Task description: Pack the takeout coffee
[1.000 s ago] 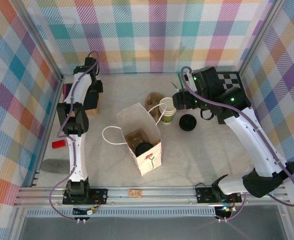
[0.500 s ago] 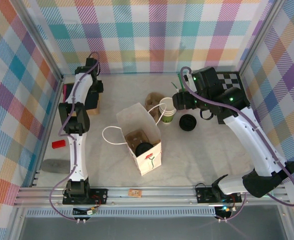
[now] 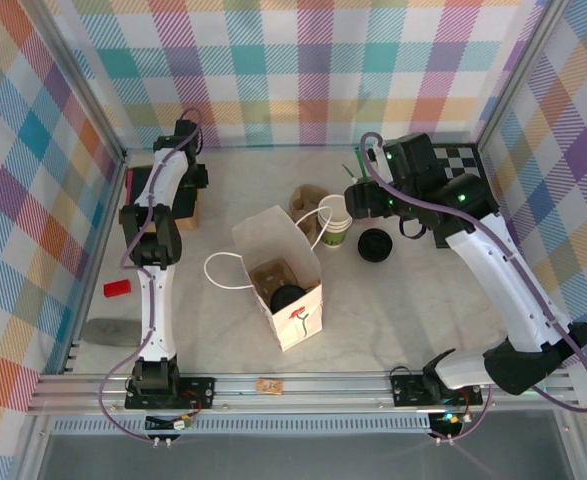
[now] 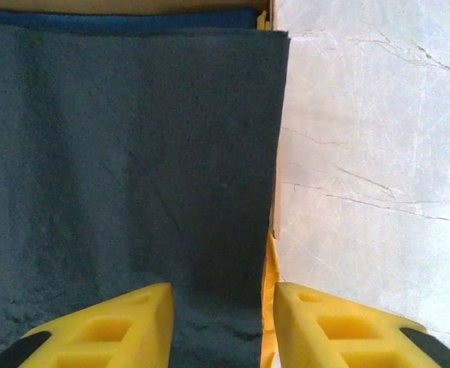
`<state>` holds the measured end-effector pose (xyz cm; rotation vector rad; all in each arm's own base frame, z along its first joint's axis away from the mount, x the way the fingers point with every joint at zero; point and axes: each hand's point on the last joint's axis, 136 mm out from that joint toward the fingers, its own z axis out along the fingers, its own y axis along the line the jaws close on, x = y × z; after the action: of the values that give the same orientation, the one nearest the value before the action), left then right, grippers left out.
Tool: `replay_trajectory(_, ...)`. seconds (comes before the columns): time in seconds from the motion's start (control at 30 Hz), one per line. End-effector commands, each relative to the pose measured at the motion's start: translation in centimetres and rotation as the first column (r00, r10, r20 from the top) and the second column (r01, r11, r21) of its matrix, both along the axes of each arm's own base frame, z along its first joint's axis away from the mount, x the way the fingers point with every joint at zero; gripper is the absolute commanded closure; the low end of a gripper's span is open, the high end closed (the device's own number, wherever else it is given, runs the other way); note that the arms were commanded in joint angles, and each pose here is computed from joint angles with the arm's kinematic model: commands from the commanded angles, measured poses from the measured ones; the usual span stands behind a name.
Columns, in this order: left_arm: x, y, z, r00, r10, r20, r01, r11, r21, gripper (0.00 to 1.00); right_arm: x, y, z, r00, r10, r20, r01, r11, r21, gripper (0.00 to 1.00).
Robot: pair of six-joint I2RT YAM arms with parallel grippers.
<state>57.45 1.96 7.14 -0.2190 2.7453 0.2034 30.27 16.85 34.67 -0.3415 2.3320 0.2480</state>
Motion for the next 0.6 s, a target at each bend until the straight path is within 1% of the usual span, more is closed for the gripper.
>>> replay_trajectory(0.0,0.7,0.0,0.0,1.000,-0.007,0.015,0.007,1.000,0.024,0.64,0.6,0.4,0.0,1.000,0.006,0.008,-0.006,1.000,0.013,0.18)
replay_trajectory(0.13,0.9,0.2,0.3,1.000,-0.011,0.023,0.010,0.999,0.037,0.75,0.6,0.5,-0.1,1.000,0.008,0.005,-0.008,1.000,0.018,0.19)
replay_trajectory(0.33,1.3,-0.1,1.2,0.998,-0.030,0.050,0.028,0.999,0.034,0.98,0.5,0.5,-0.3,1.000,0.010,0.000,-0.010,1.000,0.020,0.19)
replay_trajectory(0.37,1.4,-0.1,1.4,0.998,-0.033,0.055,0.031,0.999,0.034,1.00,0.5,0.5,-0.3,1.000,0.010,0.000,-0.010,1.000,0.020,0.19)
replay_trajectory(0.57,1.2,0.2,3.0,0.997,-0.039,0.073,0.035,0.998,0.054,1.00,0.3,0.5,-0.4,1.000,0.011,-0.004,-0.011,1.000,0.024,0.19)
